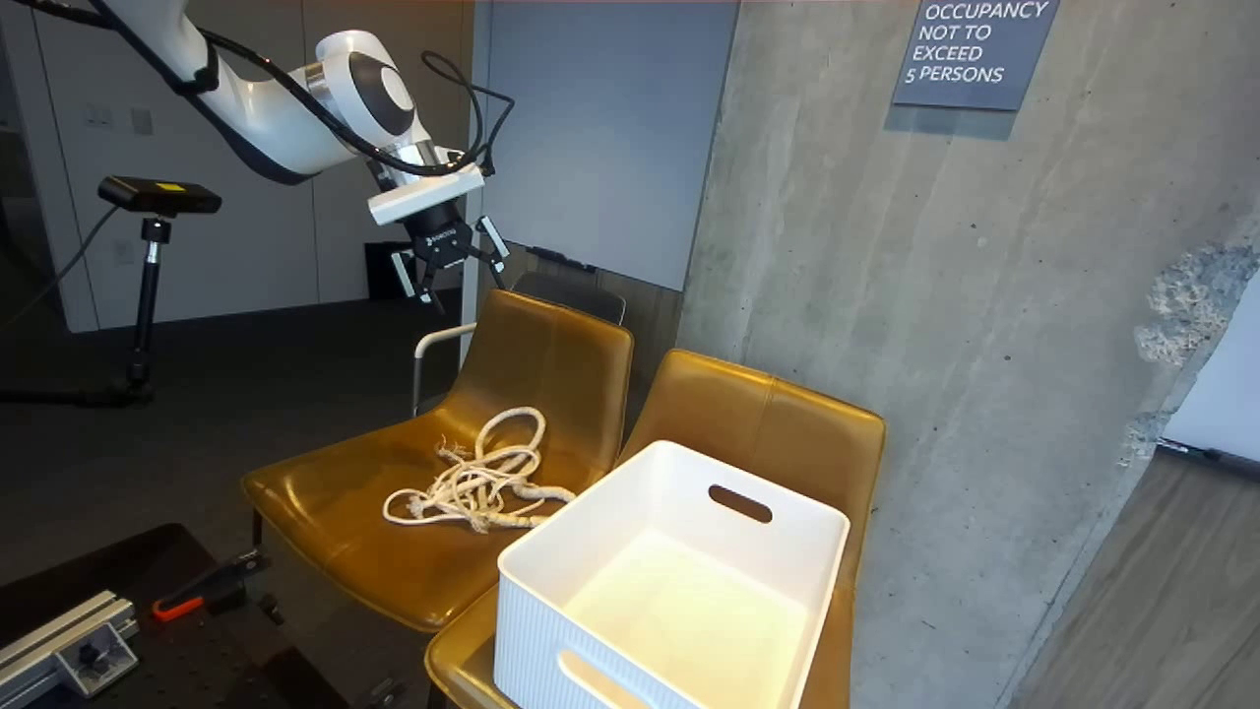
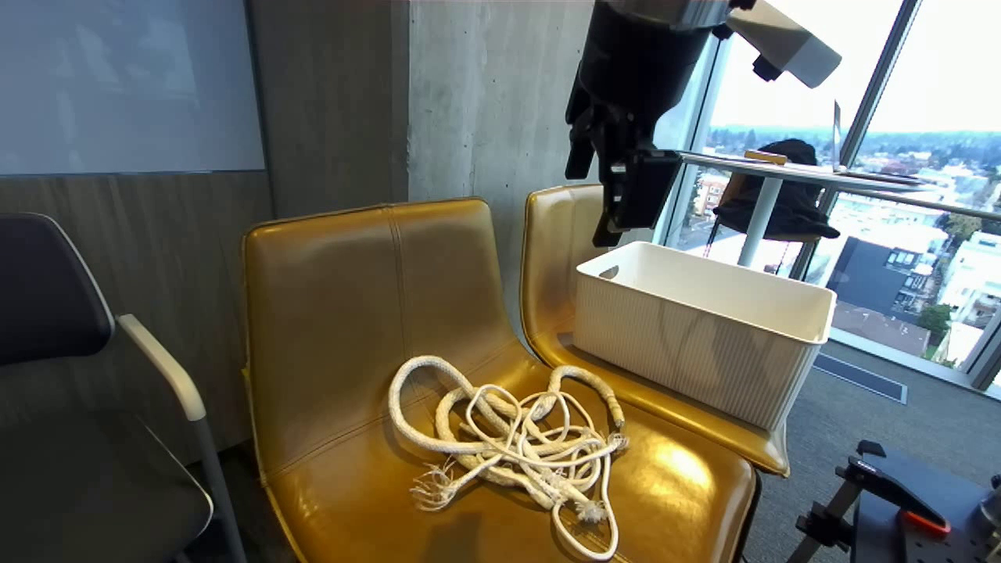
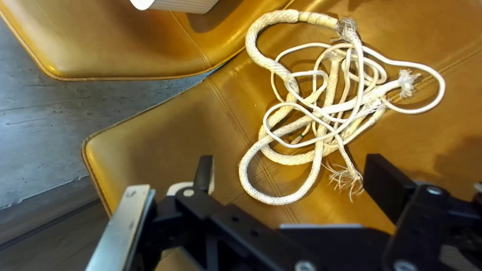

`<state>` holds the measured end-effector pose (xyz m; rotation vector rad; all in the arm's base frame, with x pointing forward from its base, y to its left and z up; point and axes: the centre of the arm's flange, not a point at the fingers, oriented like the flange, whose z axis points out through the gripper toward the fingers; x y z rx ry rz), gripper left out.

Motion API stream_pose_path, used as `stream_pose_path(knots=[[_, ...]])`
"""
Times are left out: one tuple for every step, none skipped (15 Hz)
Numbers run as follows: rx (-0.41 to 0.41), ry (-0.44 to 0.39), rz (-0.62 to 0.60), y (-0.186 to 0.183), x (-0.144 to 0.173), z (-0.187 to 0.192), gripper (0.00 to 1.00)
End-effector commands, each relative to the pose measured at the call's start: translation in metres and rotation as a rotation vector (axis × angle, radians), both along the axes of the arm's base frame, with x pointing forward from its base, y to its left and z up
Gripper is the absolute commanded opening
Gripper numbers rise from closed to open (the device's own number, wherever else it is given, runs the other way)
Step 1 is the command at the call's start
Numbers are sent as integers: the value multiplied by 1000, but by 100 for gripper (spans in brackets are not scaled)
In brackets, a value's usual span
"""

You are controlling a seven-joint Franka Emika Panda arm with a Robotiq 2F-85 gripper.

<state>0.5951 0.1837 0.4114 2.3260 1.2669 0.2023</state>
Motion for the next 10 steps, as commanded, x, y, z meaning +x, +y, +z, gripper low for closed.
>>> stream_pose_path(knots=[[0, 0, 0, 0, 0, 0, 100], [0, 0, 0, 0, 0, 0, 100], [0, 0, 0, 0, 0, 0, 100], [0, 0, 0, 0, 0, 0, 100], [0, 0, 0, 0, 0, 0, 100], [0, 0, 0, 0, 0, 0, 100], [0, 0, 0, 0, 0, 0, 100], [0, 0, 0, 0, 0, 0, 100], [0, 0, 0, 0, 0, 0, 100], [0, 0, 0, 0, 0, 0, 100]])
